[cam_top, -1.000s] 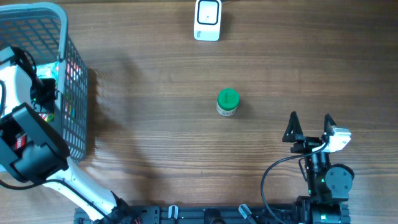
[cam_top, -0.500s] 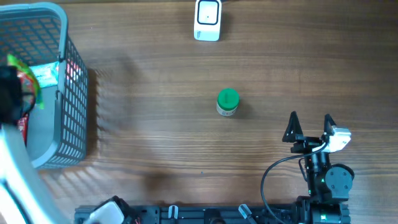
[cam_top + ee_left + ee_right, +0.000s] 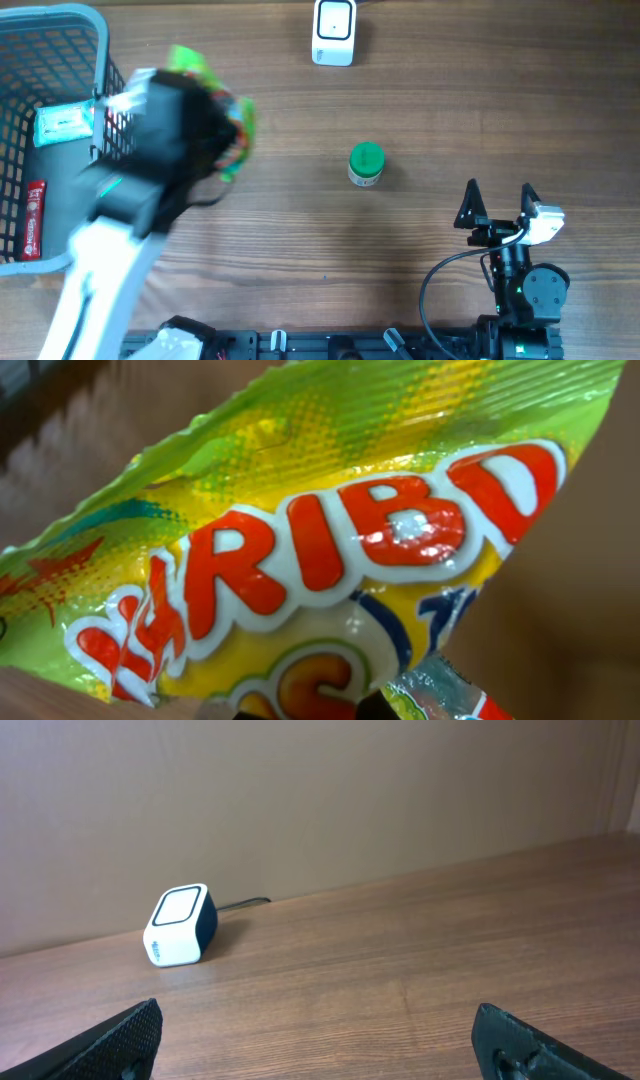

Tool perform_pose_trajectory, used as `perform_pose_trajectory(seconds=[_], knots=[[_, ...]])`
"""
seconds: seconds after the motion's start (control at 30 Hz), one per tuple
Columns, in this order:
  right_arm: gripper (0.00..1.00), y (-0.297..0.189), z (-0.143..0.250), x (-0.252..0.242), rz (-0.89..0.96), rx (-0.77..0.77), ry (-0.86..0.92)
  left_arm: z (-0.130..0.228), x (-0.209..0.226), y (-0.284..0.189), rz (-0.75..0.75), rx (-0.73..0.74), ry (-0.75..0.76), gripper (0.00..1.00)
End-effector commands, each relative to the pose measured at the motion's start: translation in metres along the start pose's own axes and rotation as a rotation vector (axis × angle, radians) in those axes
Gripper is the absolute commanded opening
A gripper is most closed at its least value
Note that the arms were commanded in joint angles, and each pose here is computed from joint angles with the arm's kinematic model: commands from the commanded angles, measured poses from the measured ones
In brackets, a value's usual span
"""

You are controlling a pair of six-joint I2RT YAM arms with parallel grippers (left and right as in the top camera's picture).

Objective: Scan the item barcode
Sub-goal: 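Place the Haribo bag on the table left of the bottle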

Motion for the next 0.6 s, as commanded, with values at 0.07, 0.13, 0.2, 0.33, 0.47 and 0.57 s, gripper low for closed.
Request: perform_pose_trajectory(seconds=[0.07, 0.13, 0.2, 0.33, 0.47, 0.57], knots=[[1.0, 0.0, 0.0, 0.0, 0.007, -0.003, -0.011, 0.075, -0.007, 0.113, -0.298, 0.026, 0.252, 0.04], [1.0, 0.0, 0.0, 0.0, 0.007, -0.003, -0.012, 0.092, -0.001, 0.148, -0.371, 0.053, 0.28, 0.04], [1.0, 0.0, 0.0, 0.0, 0.007, -0.003, -0.011, 0.11, 0.008, 0.183, -0.435, 0.126, 0.294, 0.04], [1.0, 0.0, 0.0, 0.0, 0.007, -0.003, -0.011, 0.144, 0.02, 0.222, -0.461, 0.316, 0.277, 0.04], [1.0, 0.0, 0.0, 0.0, 0.007, -0.003, -0.011, 0.154, 0.015, 0.219, -0.431, 0.327, 0.298, 0.14], [1.0, 0.0, 0.0, 0.0, 0.007, -0.003, -0.011, 0.146, 0.009, 0.204, -0.408, 0.311, 0.297, 0.46]])
Point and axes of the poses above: each gripper's point midway between its finger pads, its own y axis out along the fingers, its own x axis along the line the jaws close on, z = x × y, the point moved 10 cm from there along -y, back along the fingers, and after that the axes turned 14 degrees about -y, right-handed, at the moved point
